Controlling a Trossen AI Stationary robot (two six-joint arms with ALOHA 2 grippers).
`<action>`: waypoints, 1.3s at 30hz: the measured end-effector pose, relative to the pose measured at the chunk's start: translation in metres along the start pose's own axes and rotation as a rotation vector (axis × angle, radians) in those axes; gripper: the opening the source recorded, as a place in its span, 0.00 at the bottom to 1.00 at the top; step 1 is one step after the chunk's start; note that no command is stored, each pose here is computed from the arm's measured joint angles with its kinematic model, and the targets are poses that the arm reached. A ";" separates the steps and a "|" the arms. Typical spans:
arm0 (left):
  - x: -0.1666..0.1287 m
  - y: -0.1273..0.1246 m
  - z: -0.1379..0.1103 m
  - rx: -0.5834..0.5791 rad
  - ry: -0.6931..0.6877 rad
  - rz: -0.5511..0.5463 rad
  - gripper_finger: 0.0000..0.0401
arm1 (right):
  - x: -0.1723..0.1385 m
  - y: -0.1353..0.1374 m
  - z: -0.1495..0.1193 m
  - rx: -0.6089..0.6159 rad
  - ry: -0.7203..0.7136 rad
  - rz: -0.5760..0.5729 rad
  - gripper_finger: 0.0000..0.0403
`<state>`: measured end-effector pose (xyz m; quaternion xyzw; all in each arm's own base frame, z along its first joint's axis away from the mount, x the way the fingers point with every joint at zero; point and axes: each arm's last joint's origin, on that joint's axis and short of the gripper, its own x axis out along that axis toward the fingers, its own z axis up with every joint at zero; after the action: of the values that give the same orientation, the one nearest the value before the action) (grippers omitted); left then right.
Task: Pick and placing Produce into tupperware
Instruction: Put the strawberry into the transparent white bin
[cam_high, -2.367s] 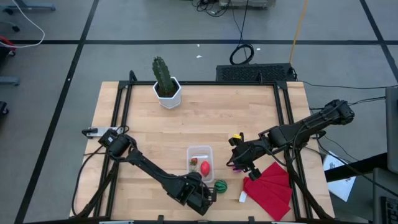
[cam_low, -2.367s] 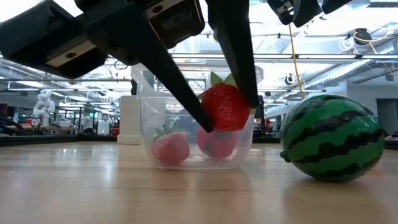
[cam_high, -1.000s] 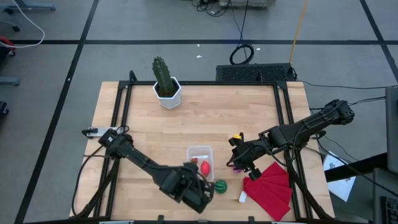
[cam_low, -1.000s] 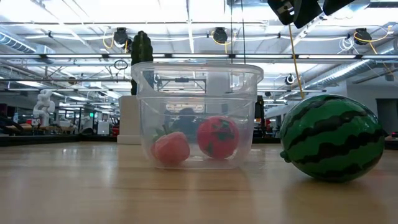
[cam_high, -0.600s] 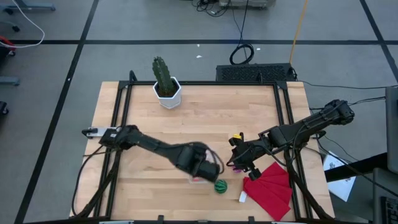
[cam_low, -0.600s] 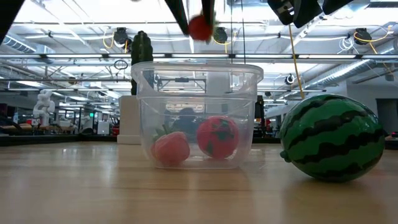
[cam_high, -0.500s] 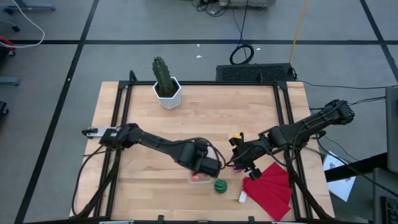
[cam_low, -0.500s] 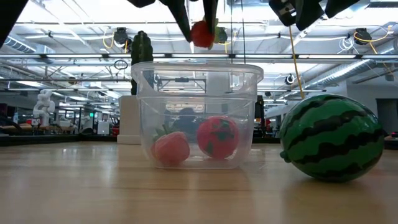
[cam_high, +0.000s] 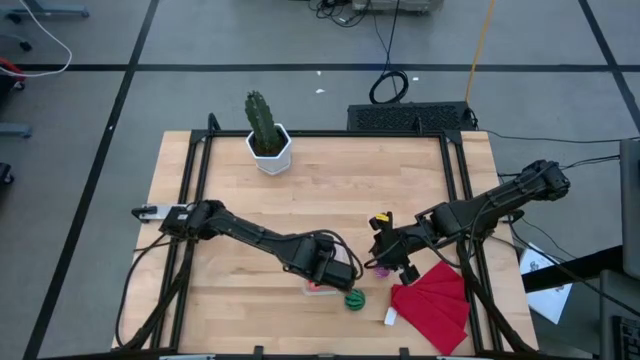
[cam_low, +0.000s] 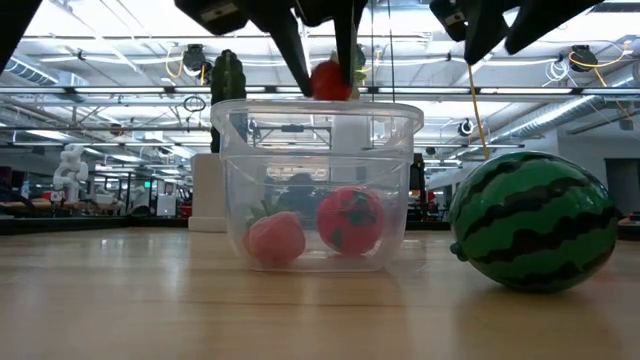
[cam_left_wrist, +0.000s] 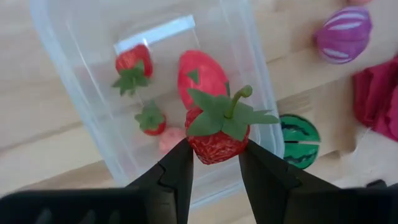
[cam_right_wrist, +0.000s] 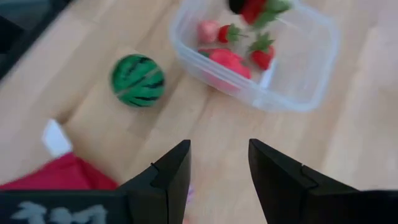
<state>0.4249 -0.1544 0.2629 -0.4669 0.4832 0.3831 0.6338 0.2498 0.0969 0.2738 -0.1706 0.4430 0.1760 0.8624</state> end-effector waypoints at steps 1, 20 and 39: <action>0.004 0.000 -0.001 -0.007 0.009 0.000 0.30 | 0.000 -0.001 0.000 -0.008 0.003 -0.018 0.38; 0.046 0.009 -0.008 -0.050 0.068 0.035 0.30 | -0.037 -0.047 -0.021 0.089 -0.015 -0.148 0.38; 0.071 0.010 0.004 -0.053 0.110 -0.014 0.30 | -0.097 -0.066 -0.044 0.204 -0.177 -0.297 0.38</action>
<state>0.4335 -0.1458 0.1922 -0.5072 0.5037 0.3654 0.5963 0.1959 0.0039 0.3389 -0.1298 0.3509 0.0154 0.9273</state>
